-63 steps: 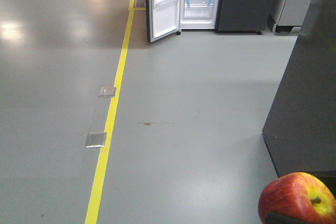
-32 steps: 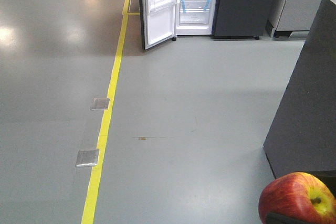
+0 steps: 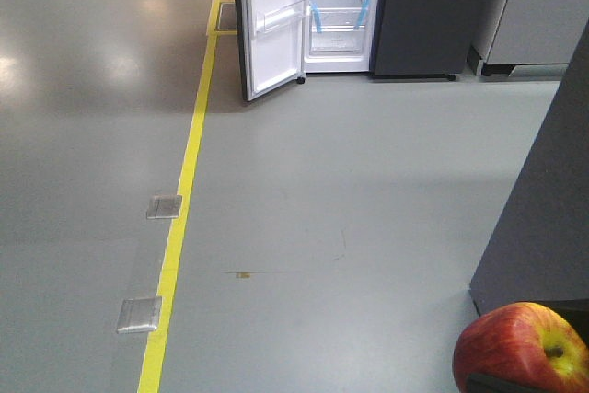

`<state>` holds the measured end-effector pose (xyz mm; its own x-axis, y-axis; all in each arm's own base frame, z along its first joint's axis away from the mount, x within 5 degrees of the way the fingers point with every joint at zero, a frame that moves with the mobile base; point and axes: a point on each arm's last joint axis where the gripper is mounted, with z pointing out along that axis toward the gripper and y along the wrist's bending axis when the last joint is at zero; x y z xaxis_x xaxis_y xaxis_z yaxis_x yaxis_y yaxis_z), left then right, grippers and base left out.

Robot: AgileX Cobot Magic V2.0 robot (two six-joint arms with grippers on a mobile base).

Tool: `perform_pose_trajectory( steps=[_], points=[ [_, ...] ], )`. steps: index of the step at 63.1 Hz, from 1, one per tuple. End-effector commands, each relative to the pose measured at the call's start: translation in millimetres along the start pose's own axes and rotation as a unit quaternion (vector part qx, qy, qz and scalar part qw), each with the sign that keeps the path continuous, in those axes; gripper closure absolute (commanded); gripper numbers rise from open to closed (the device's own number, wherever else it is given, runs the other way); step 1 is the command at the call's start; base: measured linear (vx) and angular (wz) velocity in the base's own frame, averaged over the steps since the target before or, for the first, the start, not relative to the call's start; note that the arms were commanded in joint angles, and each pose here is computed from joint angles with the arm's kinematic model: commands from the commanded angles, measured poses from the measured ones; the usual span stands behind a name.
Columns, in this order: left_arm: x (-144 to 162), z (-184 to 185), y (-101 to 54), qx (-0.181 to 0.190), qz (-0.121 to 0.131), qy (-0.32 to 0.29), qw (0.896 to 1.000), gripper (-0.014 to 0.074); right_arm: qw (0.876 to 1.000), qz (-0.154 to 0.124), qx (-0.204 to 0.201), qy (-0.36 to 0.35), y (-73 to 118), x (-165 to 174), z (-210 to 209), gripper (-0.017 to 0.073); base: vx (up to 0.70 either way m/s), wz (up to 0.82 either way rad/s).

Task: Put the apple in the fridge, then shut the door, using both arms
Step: 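Drive forward along the yellow floor line toward the refrigerator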

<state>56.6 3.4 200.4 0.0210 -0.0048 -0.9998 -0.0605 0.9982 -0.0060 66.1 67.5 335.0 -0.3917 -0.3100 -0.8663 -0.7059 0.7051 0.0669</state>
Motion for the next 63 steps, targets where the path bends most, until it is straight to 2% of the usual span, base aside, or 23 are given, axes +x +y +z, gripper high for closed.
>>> perform_pose_trajectory(
  steps=[1,63],
  points=[
    [-0.3,-0.7,-0.1,0.002,-0.004,-0.035,0.999,0.0600,0.999,-0.003,0.002,-0.051,0.3,-14.1,-5.2,0.0198,0.27,0.00],
    [-0.3,-0.7,-0.1,0.002,-0.004,-0.035,0.999,0.0600,0.999,-0.003,0.002,-0.050,0.3,-14.0,-5.2,0.0198,0.27,0.04]
  ],
)
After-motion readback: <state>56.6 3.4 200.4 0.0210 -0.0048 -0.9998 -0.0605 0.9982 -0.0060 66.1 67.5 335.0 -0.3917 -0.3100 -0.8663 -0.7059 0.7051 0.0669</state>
